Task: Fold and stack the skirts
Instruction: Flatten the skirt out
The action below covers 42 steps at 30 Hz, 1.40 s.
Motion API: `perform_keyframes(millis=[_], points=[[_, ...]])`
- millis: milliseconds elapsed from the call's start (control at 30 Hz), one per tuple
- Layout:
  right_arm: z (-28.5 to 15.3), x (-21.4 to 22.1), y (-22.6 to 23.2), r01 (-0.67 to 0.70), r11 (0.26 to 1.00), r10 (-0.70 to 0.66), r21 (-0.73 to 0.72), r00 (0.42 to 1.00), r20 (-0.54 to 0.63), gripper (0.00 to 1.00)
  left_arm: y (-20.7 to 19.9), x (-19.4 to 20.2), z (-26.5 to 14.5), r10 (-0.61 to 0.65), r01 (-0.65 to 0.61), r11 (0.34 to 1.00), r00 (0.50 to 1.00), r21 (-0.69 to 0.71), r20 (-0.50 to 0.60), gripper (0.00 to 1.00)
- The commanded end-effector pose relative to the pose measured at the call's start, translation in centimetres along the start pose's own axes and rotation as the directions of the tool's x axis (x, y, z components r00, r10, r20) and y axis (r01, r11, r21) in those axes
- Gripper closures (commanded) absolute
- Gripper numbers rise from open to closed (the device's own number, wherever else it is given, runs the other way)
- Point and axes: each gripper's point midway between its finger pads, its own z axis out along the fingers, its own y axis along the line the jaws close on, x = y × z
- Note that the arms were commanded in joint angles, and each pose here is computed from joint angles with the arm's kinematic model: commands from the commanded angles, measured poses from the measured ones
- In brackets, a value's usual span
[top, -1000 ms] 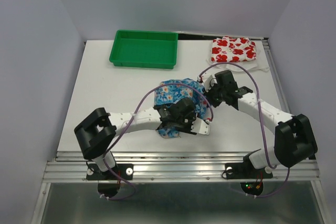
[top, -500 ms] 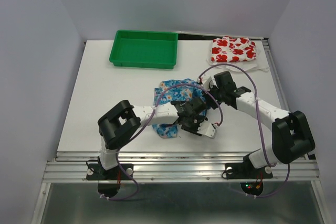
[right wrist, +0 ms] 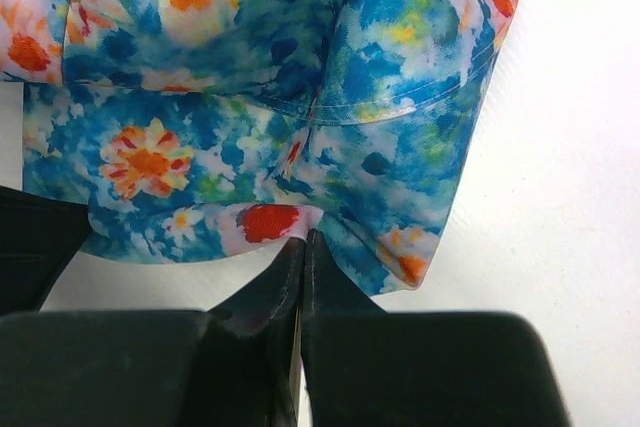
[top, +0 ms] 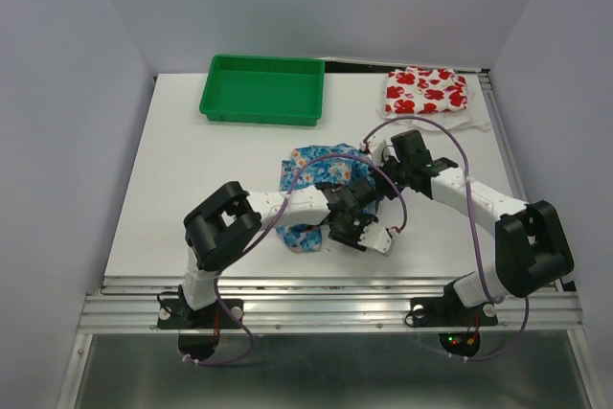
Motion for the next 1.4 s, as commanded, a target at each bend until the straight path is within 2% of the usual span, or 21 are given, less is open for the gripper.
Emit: perform_keyframes(millis=[0,33,67,167,233,333,400,433,467,567,633,733,833,967,1067,1167,1333,1367], points=[[-0.6,-1.2,-0.3,0.005,1.0,-0.005,0.007,0.999,0.039,0.99,-3.9,1.0,0.7,-0.042,0.044,0.987,0.999,0.154,-0.019,0.49],[-0.7,-1.3,-0.3,0.004,1.0,-0.005,0.007,0.999,0.043,0.99,-4.1,1.1,0.6,-0.045,0.048,0.986,0.999,0.161,-0.018,0.52],[-0.7,-1.5,-0.3,0.004,1.0,-0.004,0.005,0.999,0.047,0.99,-4.4,1.1,0.6,-0.055,0.057,0.984,0.998,0.169,-0.015,0.67],[-1.3,-2.3,-0.3,0.007,1.0,-0.008,0.011,0.997,0.076,0.99,-5.0,1.0,-0.1,-0.097,0.091,0.975,0.995,0.203,0.018,0.93],[-1.7,-2.6,-0.3,0.008,1.0,-0.01,0.018,0.996,0.086,0.99,-4.9,0.9,-0.7,-0.118,0.11,0.974,0.992,0.2,0.031,1.0],[-2.6,-3.4,-0.4,0.02,0.999,-0.023,0.034,0.993,0.117,0.91,-3.6,0.0,-3.4,-0.165,0.148,0.976,0.982,0.161,0.094,1.0],[-3.4,-4.2,-0.5,0.021,0.999,-0.027,0.043,0.989,0.145,0.76,-1.5,-1.2,-6.7,-0.219,0.201,0.972,0.962,0.12,0.161,1.0],[-3.6,-4.4,-0.4,0.023,0.999,-0.029,0.042,0.988,0.151,0.65,-0.6,-1.6,-8.2,-0.238,0.221,0.97,0.952,0.105,0.192,1.0],[-3.8,-4.7,-0.3,0.023,0.999,-0.029,0.039,0.986,0.161,0.36,0.5,-2.3,-10.4,-0.247,0.235,0.969,0.941,0.076,0.231,1.0],[-5.1,-5.9,-0.7,0.051,0.997,-0.061,0.054,0.978,0.201,0.2,5.1,-3.4,-17.7,-0.29,0.319,0.948,0.883,-0.018,0.37,1.0],[-6.3,-7.2,-0.3,0.086,0.995,-0.094,0.046,0.964,0.248,0.13,6.4,-3.8,-20.3,-0.303,0.351,0.936,0.859,-0.043,0.414,1.0],[-8.1,-9.3,0.5,0.165,0.986,-0.164,0.02,0.94,0.299,0.11,7.4,-4.3,-22.9,-0.311,0.369,0.929,0.828,-0.036,0.468,1.0],[-9.7,-10.5,0.9,0.249,0.968,-0.24,0.01,0.921,0.308,0.07,7.5,-4.4,-22.8,-0.331,0.378,0.926,0.812,-0.002,0.481,1.0],[-12.9,-13.4,1.5,0.316,0.948,-0.302,0.03,0.871,0.388,0.01,7.8,-5.0,-22.6,-0.35,0.388,0.921,0.787,0.033,0.509,1.0],[-14.7,-15.0,3.5,0.365,0.929,-0.302,-0.064,0.845,0.441,0.0,8.0,-5.8,-23.0,-0.352,0.386,0.921,0.762,0.056,0.544,1.0],[-15.1,-15.6,4.4,0.408,0.907,-0.319,-0.1,0.824,0.468,0.0,8.1,-6.2,-23.3,-0.346,0.375,0.925,0.757,0.066,0.554,1.0],[-14.9,-14.3,6.7,0.536,0.832,-0.399,-0.14,0.756,0.519,0.0,7.9,-6.2,-24.2,-0.352,0.362,0.926,0.732,0.103,0.583,1.0],[-14.5,-13.9,6.8,0.535,0.831,-0.394,-0.152,0.759,0.518,0.0,7.8,-6.1,-24.2,-0.354,0.362,0.926,0.73,0.108,0.585,1.0]])
